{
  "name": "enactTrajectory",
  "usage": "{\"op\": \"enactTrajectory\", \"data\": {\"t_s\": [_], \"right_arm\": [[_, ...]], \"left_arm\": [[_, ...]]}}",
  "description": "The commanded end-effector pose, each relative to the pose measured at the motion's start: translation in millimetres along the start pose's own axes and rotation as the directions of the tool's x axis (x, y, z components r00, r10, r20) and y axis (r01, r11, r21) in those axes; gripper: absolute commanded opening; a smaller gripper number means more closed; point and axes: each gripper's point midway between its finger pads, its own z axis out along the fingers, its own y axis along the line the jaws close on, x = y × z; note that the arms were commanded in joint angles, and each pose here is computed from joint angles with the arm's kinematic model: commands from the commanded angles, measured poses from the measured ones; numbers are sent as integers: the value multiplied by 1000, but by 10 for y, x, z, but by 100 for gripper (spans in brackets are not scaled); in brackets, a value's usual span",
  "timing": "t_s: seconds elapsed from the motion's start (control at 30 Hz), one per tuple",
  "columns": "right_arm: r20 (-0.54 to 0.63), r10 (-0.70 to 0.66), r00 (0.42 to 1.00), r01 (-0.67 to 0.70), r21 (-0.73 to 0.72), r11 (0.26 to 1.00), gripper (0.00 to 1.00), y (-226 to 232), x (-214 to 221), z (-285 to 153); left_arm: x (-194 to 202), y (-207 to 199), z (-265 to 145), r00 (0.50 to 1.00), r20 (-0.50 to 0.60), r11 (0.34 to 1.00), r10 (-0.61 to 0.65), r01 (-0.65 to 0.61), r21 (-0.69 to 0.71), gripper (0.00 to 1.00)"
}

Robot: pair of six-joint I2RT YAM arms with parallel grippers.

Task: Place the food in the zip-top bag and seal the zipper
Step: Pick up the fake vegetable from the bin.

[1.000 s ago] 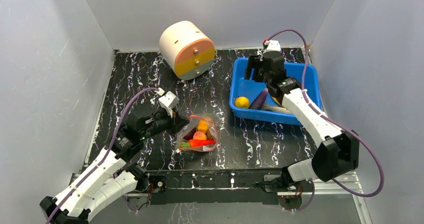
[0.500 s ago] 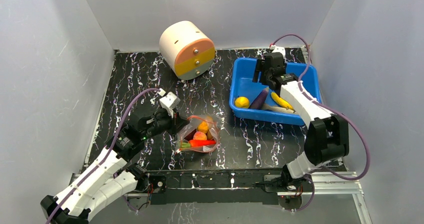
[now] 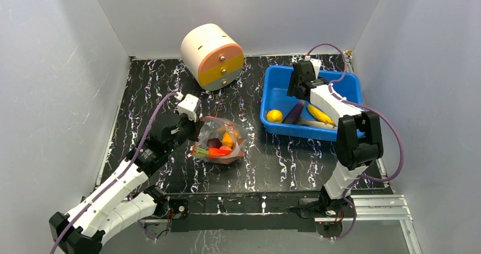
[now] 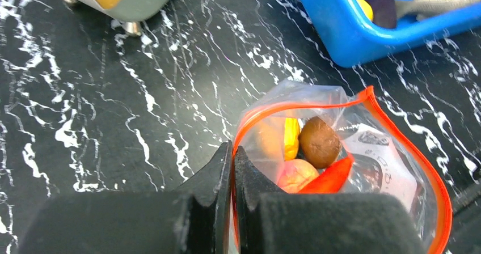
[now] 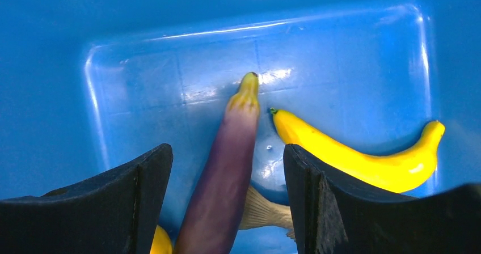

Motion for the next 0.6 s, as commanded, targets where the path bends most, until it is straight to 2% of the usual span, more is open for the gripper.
{"op": "enactTrajectory", "data": {"t_s": [0.0, 0.13, 0.23, 0.4, 0.5, 0.57], "right_arm": [[32, 148, 988, -150, 76, 986, 70, -220, -145, 33], [3, 214, 977, -214, 33, 976, 71, -140, -128, -13], [-7, 245, 969, -244, 73, 967, 72, -191, -80, 18], [-39, 187, 982, -184, 69, 980, 71, -201, -26, 323], [-77, 182, 980, -179, 42, 983, 82, -131, 26, 430], [-79, 188, 979, -184, 47, 982, 84, -128, 74, 487]], "left_arm": [[-469, 236, -40, 988, 154, 991, 5, 16, -134, 0], [-566, 251, -9, 986, 168, 989, 20, 5, -145, 0], [-585, 240, 41, 987, 156, 990, 33, -11, -142, 0], [-484, 239, 158, 990, 137, 990, 23, -3, -144, 0], [-449, 174, 203, 993, 116, 994, 13, 0, -112, 0], [-425, 149, 214, 995, 104, 995, 12, -2, -98, 0]]}}
